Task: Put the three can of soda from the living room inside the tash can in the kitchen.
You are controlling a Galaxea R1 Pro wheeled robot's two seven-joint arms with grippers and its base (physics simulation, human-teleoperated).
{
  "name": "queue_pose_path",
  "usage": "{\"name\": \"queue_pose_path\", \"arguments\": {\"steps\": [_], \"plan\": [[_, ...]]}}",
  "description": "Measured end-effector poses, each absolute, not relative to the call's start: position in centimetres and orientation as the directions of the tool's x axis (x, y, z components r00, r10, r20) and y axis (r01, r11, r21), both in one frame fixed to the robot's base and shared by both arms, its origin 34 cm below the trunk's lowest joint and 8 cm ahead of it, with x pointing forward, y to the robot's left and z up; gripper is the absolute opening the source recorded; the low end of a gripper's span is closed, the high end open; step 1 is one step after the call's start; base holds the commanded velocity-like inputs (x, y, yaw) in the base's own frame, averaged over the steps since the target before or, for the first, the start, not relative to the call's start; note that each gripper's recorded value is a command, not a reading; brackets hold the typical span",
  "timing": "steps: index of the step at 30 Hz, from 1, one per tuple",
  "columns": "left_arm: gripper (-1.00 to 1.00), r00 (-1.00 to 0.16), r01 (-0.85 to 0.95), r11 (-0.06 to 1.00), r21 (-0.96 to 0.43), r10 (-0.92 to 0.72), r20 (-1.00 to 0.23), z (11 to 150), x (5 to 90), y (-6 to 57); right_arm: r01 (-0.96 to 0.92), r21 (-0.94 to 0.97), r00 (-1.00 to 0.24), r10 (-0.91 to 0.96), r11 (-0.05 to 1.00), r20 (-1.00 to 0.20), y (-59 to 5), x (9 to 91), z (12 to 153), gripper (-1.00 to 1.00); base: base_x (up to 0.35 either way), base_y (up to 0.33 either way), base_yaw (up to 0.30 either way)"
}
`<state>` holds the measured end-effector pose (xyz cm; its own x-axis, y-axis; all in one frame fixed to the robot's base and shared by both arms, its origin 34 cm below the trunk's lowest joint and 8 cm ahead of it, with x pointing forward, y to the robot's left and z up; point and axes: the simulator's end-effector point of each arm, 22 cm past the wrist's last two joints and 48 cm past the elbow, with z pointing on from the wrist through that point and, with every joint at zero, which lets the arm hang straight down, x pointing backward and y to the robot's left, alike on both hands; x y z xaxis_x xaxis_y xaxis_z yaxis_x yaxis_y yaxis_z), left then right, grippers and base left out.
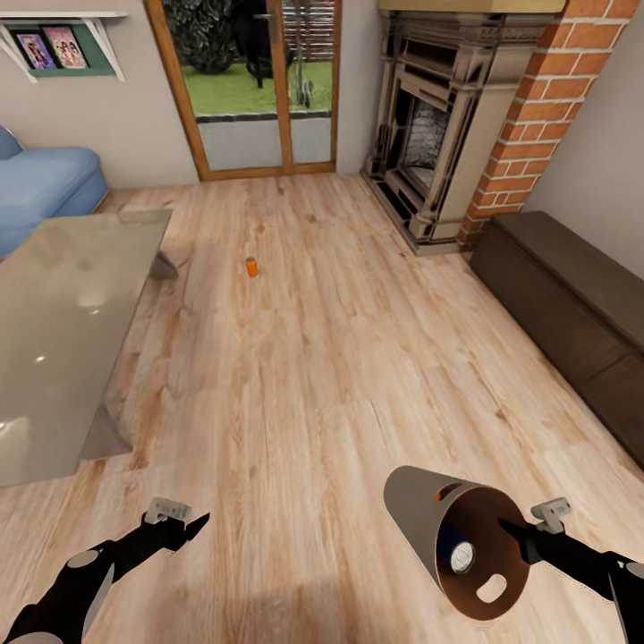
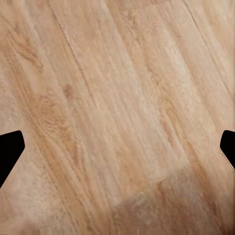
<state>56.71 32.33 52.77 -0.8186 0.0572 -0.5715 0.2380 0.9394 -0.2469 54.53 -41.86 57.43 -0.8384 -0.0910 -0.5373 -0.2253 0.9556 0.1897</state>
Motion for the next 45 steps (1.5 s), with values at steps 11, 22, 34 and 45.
{"name": "queue_pose_path", "arguments": {"steps": [11,22,34,45], "plan": [[1.0,-0.819,0.238,0.939,-0.247,0.057,-0.571,52.8,56.7,32.3,-0.221,0.184,-0.839,-0.09,0.958,-0.536,-42.0,54.5,57.4,-1.0,0.253,-0.228,0.012],[1.0,-0.814,0.24,0.939,-0.245,0.056,-0.578,53.1,57.0,32.3,-0.218,0.192,-0.84,-0.084,0.957,-0.535,-41.8,54.4,57.4,-1.0,0.254,-0.226,0.142],[1.0,-0.805,0.243,0.939,-0.242,0.056,-0.591,53.8,57.4,32.3,-0.219,0.192,-0.834,-0.081,0.957,-0.546,-41.7,54.7,57.9,-1.0,0.254,-0.226,0.152],[1.0,-0.797,0.245,0.94,-0.236,0.057,-0.602,54.4,57.9,32.4,-0.222,0.199,-0.827,-0.076,0.954,-0.558,-41.1,55.1,58.3,-1.0,0.256,-0.222,0.143]]}}
